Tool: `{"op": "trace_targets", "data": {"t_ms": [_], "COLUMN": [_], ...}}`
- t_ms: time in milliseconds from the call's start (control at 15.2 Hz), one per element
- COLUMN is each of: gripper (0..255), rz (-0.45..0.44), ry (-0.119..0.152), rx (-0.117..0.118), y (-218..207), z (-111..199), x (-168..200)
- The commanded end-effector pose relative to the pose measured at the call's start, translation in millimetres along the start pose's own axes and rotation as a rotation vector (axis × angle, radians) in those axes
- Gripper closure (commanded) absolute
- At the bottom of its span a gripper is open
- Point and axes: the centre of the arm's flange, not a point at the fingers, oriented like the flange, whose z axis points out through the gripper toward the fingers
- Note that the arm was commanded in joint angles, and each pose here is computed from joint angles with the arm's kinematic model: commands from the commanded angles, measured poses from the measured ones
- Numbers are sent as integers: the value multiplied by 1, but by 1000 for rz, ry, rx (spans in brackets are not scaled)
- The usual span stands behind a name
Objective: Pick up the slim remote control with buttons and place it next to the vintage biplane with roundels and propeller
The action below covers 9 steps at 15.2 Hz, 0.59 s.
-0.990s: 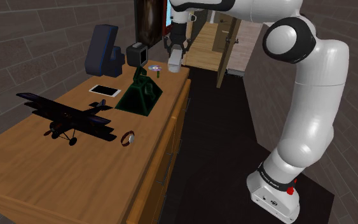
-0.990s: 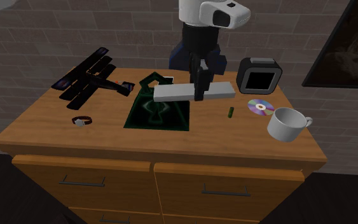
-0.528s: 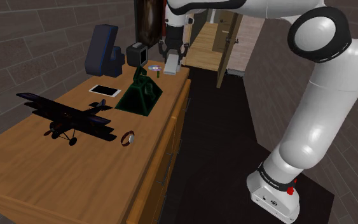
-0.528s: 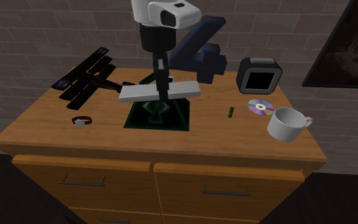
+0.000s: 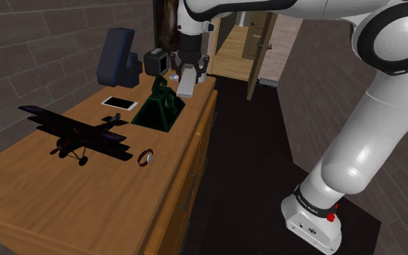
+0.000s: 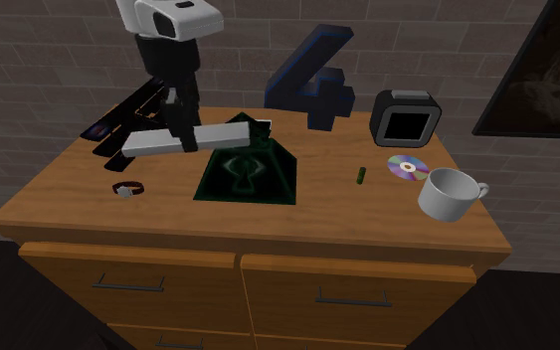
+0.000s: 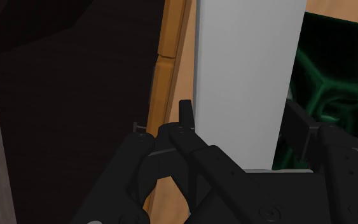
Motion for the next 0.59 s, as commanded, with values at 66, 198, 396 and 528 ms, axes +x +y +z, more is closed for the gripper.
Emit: {"op": "trace_targets", "data": {"t_ms": [66,198,396,528], "gripper": [255,255,255,255], "rz": [2,2,2,2], "ry": [0,0,0,0], "rx": [0,0,0,0], "y": [-5,-5,-5,-6], "z": [-1,10,26,36], "x": [-37,-37,-37,-37]}}
